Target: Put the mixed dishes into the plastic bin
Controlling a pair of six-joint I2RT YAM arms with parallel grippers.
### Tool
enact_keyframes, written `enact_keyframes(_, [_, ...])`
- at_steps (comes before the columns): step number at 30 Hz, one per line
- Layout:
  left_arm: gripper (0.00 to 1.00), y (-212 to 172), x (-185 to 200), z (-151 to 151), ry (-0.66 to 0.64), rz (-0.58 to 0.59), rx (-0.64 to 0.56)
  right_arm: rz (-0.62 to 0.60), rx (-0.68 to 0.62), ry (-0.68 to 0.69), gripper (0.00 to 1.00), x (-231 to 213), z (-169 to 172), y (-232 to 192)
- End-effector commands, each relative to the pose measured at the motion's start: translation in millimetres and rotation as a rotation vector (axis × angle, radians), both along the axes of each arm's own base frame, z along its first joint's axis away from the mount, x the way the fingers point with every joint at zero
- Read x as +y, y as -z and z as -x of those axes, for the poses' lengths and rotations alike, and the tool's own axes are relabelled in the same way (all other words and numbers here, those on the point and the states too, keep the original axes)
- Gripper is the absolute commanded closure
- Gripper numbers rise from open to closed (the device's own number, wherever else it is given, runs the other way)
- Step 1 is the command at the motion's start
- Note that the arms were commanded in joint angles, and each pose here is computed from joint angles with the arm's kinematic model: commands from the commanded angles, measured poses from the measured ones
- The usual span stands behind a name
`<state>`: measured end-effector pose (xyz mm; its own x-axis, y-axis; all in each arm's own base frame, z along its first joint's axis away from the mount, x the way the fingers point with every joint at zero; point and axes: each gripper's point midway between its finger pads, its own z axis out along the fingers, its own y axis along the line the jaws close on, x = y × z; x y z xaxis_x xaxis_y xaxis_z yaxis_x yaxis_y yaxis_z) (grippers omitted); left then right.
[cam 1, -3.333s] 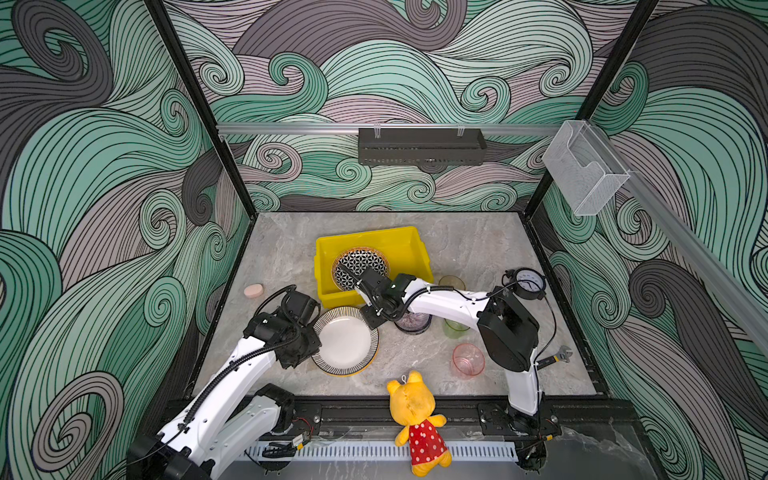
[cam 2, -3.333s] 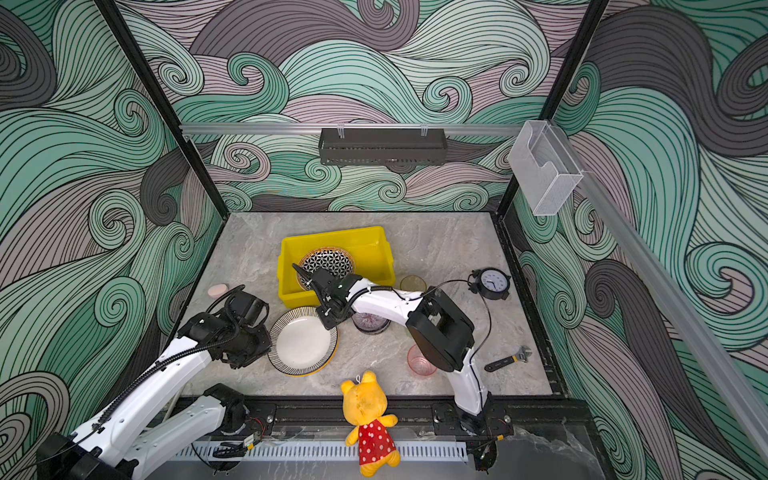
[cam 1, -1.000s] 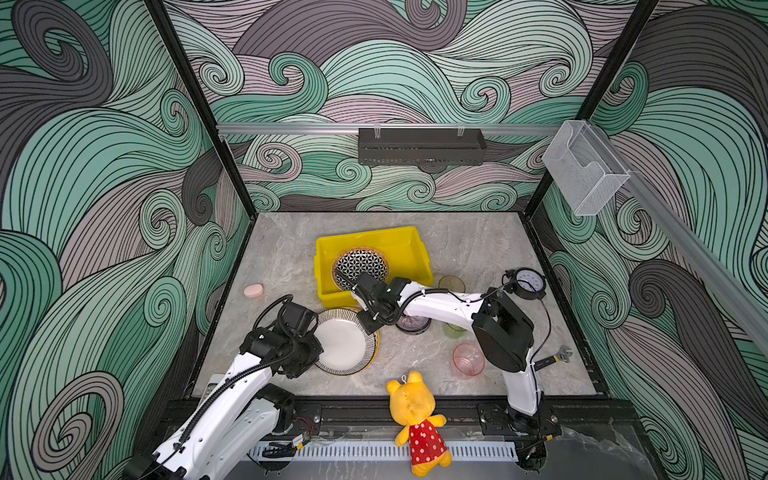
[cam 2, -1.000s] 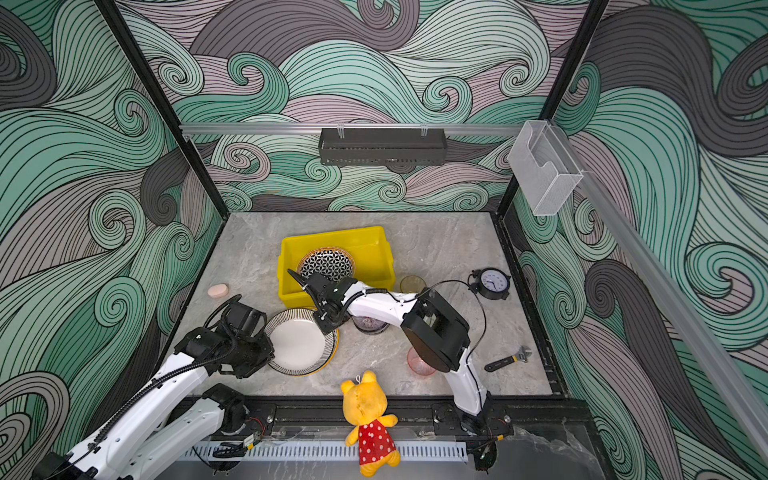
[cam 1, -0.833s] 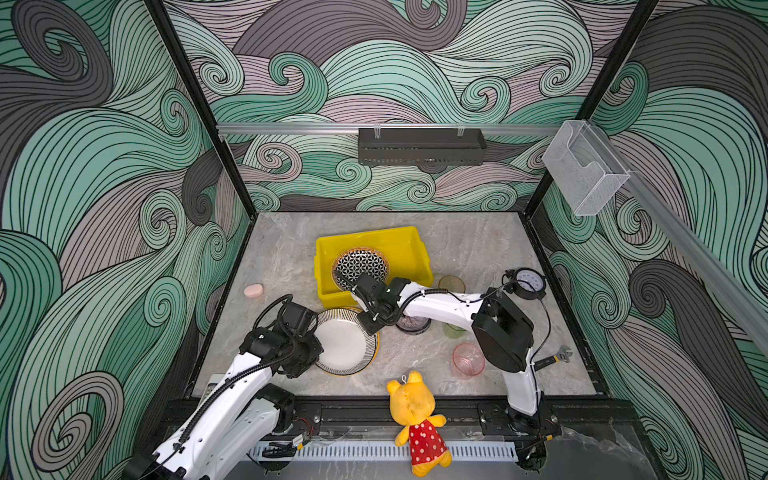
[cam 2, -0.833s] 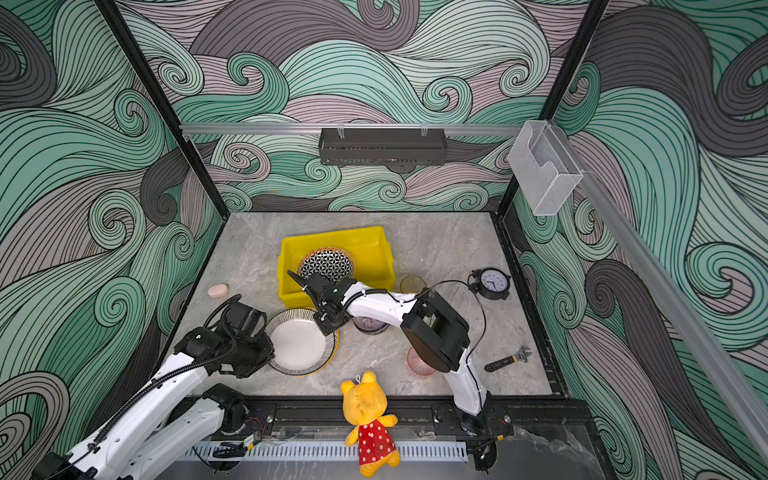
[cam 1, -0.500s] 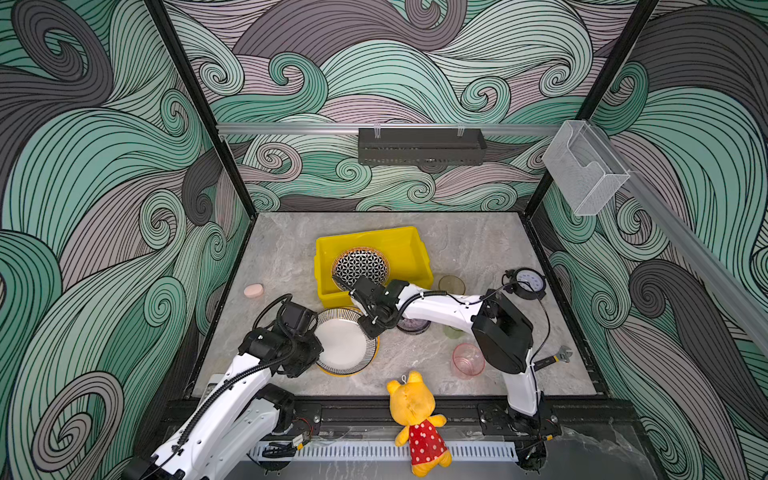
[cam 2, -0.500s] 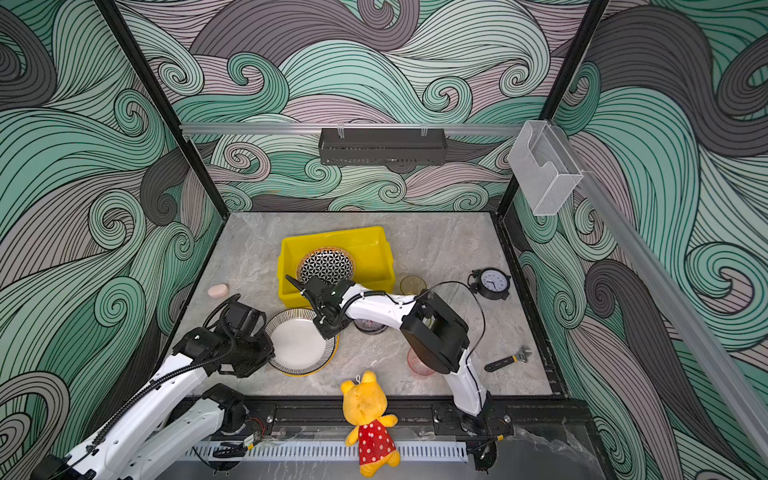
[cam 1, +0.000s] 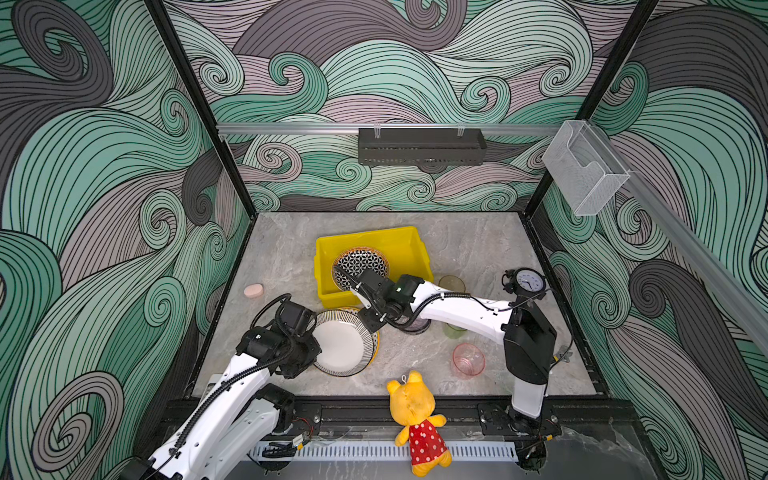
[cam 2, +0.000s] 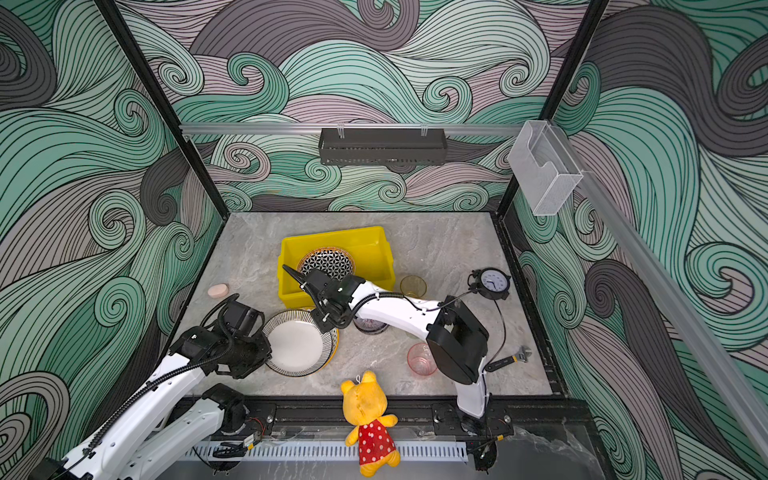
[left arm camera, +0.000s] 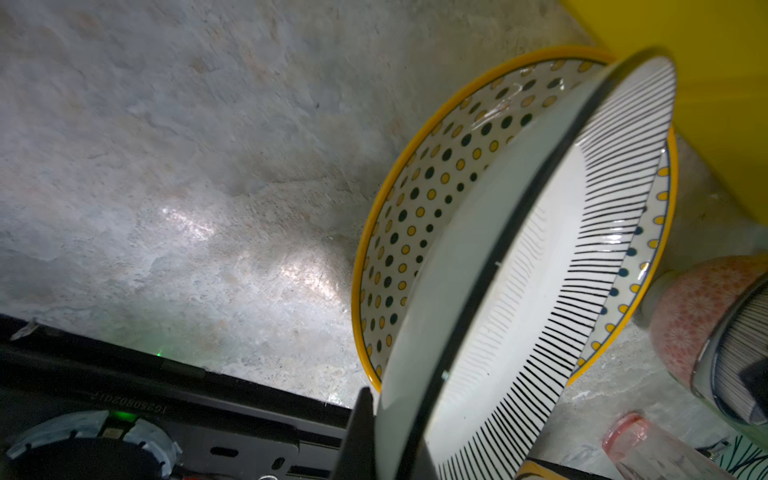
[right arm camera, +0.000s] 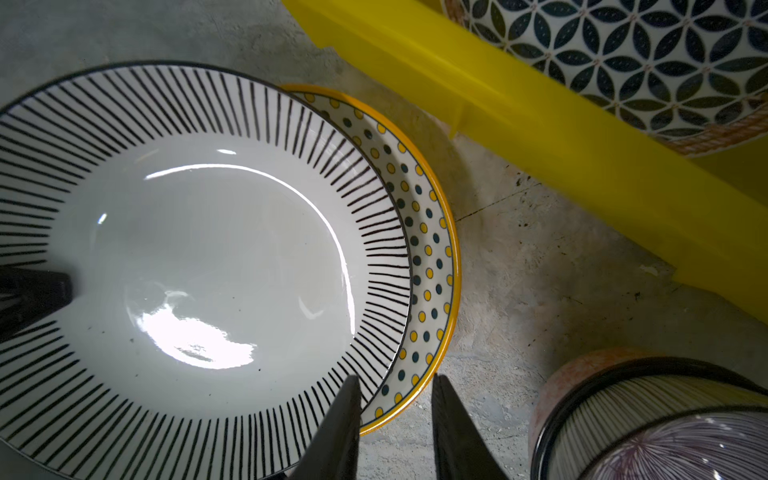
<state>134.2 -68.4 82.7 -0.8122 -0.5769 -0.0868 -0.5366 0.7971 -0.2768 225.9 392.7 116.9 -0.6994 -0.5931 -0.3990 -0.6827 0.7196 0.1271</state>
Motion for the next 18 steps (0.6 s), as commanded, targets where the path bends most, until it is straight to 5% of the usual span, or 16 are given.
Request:
enact_keyframes(1, [1.0, -11, 6, 4, 0.026, -0.04, -0.001, -0.002, -0.061, 0.017, 0.67, -8, -5, -17])
enact_keyframes(18, [1.0, -46, 8, -5, 0.1, -0.069, -0.078, -0.063, -0.165, 0.058, 0.64, -34, -3, -50])
